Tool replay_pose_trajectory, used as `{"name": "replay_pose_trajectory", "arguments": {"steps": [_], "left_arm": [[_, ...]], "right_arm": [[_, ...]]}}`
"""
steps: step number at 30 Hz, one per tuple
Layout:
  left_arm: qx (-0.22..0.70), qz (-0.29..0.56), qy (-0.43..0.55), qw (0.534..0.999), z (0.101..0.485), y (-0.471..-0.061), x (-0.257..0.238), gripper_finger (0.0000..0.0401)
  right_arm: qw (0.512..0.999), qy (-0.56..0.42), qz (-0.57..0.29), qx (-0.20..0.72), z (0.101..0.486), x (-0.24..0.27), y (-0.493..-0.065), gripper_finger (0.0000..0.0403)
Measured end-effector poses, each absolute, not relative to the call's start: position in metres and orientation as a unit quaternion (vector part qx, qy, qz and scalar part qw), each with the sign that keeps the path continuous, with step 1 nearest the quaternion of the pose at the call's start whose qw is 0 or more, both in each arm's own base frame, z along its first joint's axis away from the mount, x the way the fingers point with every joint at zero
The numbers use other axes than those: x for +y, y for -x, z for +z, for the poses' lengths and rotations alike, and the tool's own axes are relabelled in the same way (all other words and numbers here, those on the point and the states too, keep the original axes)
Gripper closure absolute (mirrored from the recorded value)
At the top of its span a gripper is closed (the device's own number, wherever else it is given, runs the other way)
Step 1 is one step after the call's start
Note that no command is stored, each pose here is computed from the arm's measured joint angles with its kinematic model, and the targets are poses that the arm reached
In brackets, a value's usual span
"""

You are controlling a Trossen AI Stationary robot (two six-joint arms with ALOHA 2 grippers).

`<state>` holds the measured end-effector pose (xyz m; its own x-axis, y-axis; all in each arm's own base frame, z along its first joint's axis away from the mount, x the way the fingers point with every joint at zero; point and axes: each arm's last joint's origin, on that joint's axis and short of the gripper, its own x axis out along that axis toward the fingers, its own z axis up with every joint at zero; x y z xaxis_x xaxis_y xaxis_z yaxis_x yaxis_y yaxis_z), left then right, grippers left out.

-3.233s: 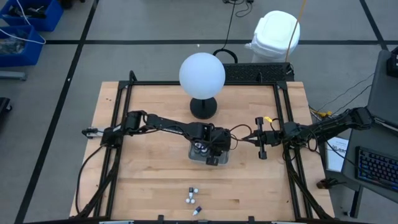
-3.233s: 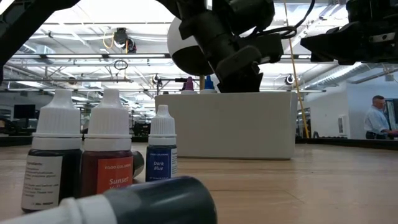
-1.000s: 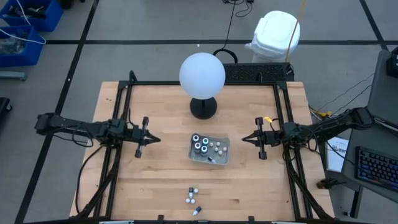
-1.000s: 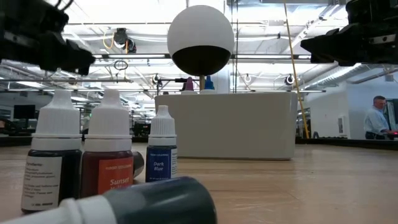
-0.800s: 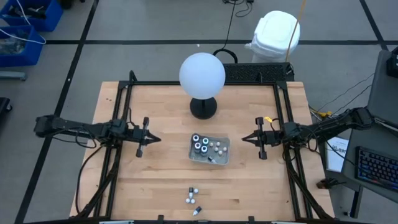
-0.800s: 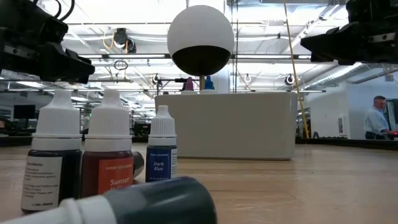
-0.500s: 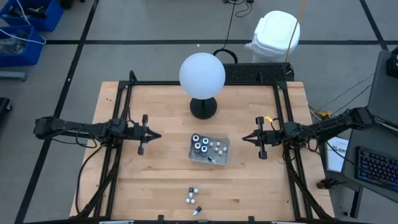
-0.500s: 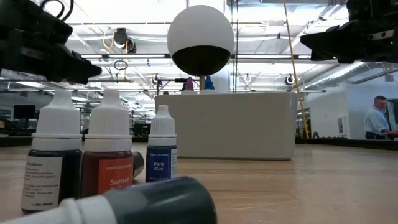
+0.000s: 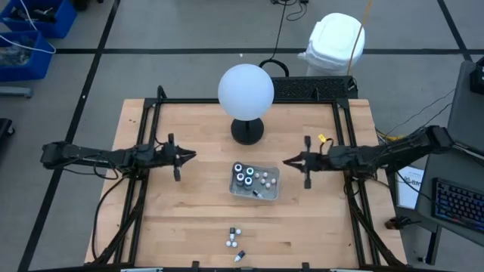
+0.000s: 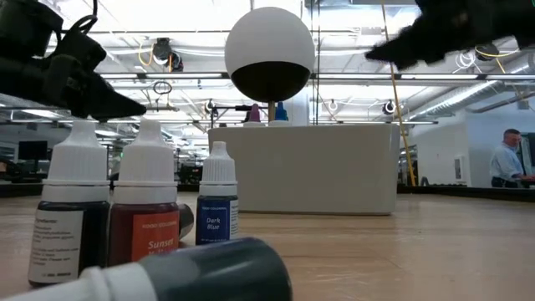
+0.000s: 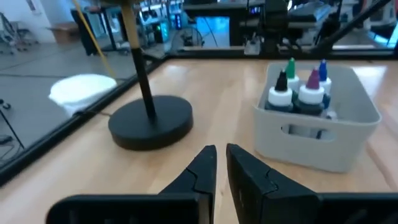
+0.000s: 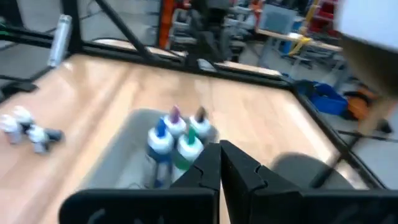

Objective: Pick & Place food coloring
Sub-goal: Put the small blue food coloring bottle into the gray bin

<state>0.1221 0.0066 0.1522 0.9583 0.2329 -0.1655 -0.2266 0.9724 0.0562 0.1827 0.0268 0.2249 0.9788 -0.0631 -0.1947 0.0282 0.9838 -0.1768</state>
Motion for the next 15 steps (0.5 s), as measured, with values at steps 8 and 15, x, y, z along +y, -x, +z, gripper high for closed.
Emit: {"name": "replay_pose_trajectory", "arguments": {"steps": [8,15], "left_arm": [[0.083,0.106,-0.019,0.991,0.153,-0.122,0.006,0.0355],[0.073,0.103,-0.018,0.992,0.155,-0.123,0.006,0.0354]], "right_arm": [[0.98,0.11,0.019,0.167,0.272,0.076,-0.264,0.0403],[0.963,0.138,0.07,0.222,0.271,0.134,-0.337,0.0403]]}}
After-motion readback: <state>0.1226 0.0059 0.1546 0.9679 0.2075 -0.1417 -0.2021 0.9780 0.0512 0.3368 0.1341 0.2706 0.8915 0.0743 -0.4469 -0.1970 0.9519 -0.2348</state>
